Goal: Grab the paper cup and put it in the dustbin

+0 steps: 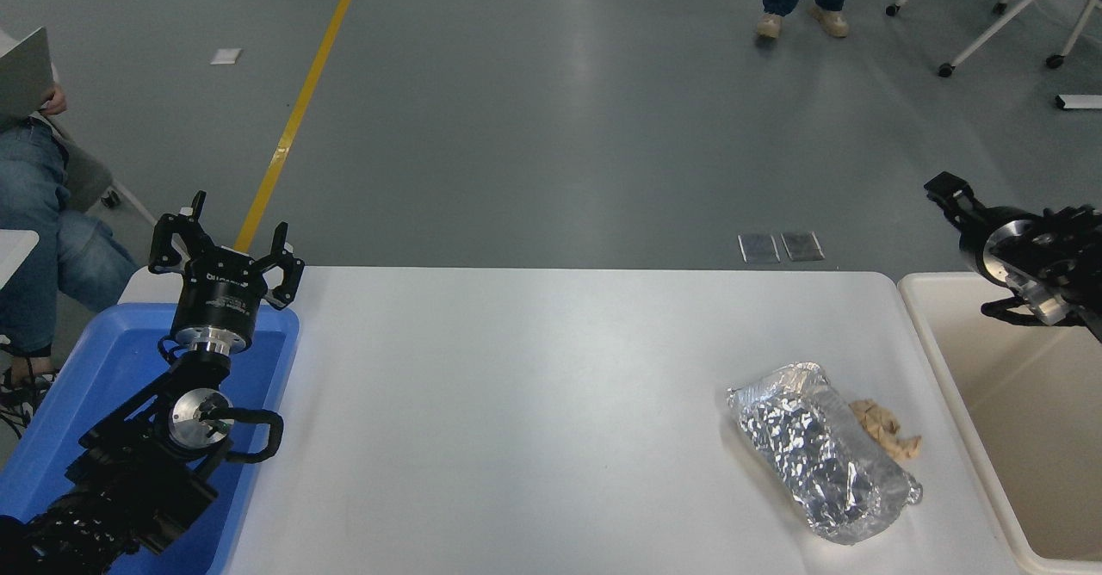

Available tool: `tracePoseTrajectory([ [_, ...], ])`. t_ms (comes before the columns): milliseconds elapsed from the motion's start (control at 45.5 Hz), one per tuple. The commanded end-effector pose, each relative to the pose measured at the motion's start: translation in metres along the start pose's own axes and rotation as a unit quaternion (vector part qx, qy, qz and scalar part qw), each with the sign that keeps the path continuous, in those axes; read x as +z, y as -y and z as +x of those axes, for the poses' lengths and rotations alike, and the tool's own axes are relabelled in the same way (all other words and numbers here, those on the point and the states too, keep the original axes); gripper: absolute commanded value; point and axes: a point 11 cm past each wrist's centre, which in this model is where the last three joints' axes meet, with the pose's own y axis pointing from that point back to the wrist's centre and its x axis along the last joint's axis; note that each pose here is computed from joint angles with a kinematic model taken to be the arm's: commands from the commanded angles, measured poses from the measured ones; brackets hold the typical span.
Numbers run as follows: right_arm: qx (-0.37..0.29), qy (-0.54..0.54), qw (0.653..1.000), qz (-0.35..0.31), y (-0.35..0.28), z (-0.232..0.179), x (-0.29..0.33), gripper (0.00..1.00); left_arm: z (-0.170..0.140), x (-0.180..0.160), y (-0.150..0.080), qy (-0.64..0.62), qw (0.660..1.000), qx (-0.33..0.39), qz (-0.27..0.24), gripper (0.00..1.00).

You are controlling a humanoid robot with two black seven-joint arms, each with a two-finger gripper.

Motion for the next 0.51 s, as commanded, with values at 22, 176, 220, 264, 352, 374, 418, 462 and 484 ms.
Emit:
tracePoseTrajectory([
  [22,-0.132,-0.136,0.980,0.055,-0.045,-0.018,-0.106,1.00,0.000,0.000,0.000,0.000,1.000,0.000,0.001,0.99],
  [176,-0.207,-0.180,0.960,0.051,-0.076,-0.034,-0.121,1.00,0.000,0.000,0.000,0.000,1.000,0.000,0.001,0.99],
  [220,-0.229,-0.189,0.954,0.042,-0.084,-0.041,-0.117,1.00,0.000,0.000,0.000,0.000,1.000,0.000,0.001,0.99],
  [264,-0.250,-0.197,0.948,0.031,-0.093,-0.049,-0.111,1.00,0.000,0.000,0.000,0.000,1.000,0.000,0.001,0.99],
  [352,-0.298,-0.209,0.931,0.008,-0.113,-0.066,-0.098,1.00,0.000,0.000,0.000,0.000,1.000,0.000,0.001,0.99],
  [374,-0.310,-0.210,0.927,0.004,-0.118,-0.071,-0.095,1.00,0.000,0.000,0.000,0.000,1.000,0.000,0.001,0.99],
  [418,-0.333,-0.214,0.918,-0.001,-0.127,-0.080,-0.092,1.00,0.000,0.000,0.000,0.000,1.000,0.000,0.001,0.99],
  [462,-0.347,-0.215,0.913,-0.004,-0.132,-0.087,-0.089,1.00,0.000,0.000,0.000,0.000,1.000,0.000,0.001,0.99],
  [484,-0.352,-0.216,0.911,-0.006,-0.134,-0.090,-0.088,1.00,0.000,0.000,0.000,0.000,1.000,0.000,0.001,0.99],
])
